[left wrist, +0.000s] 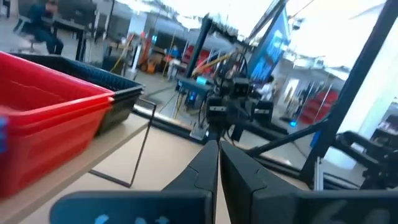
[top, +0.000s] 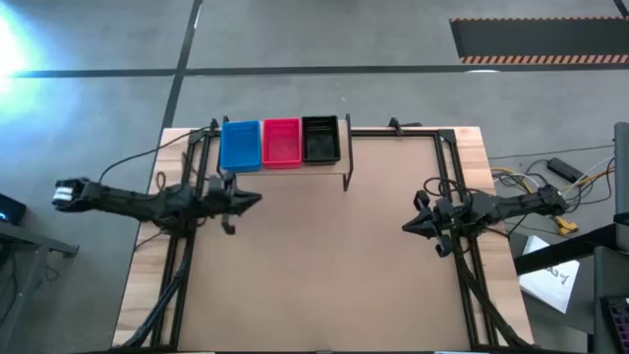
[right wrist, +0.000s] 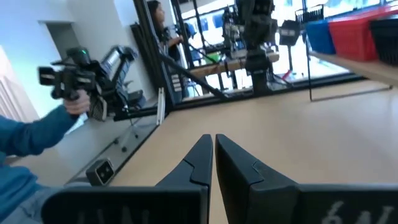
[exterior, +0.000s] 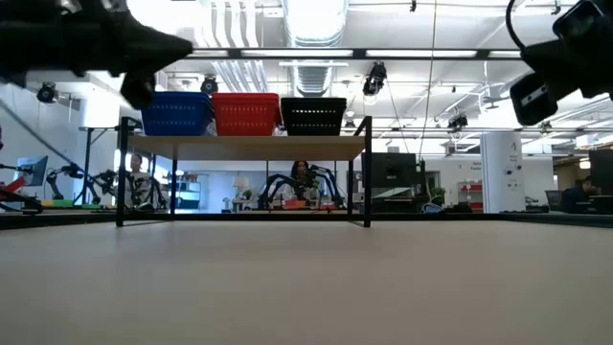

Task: Stack baskets on shelf by color
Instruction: Return to Home Position

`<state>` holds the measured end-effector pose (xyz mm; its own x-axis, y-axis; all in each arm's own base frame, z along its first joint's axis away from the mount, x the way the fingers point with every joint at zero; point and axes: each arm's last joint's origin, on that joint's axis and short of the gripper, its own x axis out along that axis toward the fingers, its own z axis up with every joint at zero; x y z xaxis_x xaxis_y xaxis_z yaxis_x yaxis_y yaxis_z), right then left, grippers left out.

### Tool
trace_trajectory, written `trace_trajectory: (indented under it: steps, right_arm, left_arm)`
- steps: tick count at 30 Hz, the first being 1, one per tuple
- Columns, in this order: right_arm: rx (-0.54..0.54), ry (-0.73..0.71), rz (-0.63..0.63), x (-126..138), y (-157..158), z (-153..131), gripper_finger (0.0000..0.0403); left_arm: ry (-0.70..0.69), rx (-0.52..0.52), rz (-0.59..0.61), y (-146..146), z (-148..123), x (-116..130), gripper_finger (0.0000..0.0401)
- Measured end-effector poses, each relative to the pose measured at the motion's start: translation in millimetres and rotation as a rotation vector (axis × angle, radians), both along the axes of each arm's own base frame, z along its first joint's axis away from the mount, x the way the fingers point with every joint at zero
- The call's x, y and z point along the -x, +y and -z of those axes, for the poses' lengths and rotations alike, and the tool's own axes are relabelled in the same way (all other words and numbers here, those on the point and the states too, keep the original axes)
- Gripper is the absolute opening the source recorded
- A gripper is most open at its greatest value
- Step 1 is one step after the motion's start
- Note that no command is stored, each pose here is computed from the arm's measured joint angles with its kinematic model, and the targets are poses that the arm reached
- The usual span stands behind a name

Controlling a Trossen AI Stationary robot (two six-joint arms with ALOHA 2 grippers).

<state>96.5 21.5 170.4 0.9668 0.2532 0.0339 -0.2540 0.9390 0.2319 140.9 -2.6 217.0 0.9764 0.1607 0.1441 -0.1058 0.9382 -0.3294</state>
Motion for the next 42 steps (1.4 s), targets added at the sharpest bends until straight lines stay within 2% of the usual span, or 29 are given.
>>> trace_trajectory:
  steps: [6, 9, 12, 14, 16, 27, 36, 42]
  right_arm:
    - [0.004, -0.021, -0.001, 0, 0, -2, 0.0013]
    - [0.004, -0.02, 0.0, 0, 0, -2, 0.0013]
    - [0.007, -0.02, 0.0, 0, 0, -2, 0.0013]
    - [0.019, -0.008, 0.001, 0, 0, 0, 0.0013]
    - [0.047, -0.013, 0.002, 0, 0, 0, 0.0013]
    - [0.128, -0.034, 0.011, 2, 0, 1, 0.0009]
    - [0.268, -0.057, 0.038, 2, -1, 2, 0.0009]
    - [0.274, -0.037, 0.146, 0, -4, 2, 0.0009]
  left_arm:
    - [-0.043, -0.005, 0.004, 2, 24, 26, 0.0]
    - [-0.081, -0.047, -0.002, 2, 26, 36, 0.0]
    - [-0.051, -0.101, 0.01, 2, 30, 43, 0.0]
    - [-0.015, -0.157, 0.058, 1, 34, 46, 0.0]
    - [0.052, -0.193, 0.103, -1, 40, 43, 0.0]
    - [0.158, -0.307, 0.134, -1, 50, 42, 0.0]
    - [0.193, -0.333, 0.128, -1, 53, 40, 0.0]
    - [0.212, -0.332, 0.119, -1, 54, 39, 0.0]
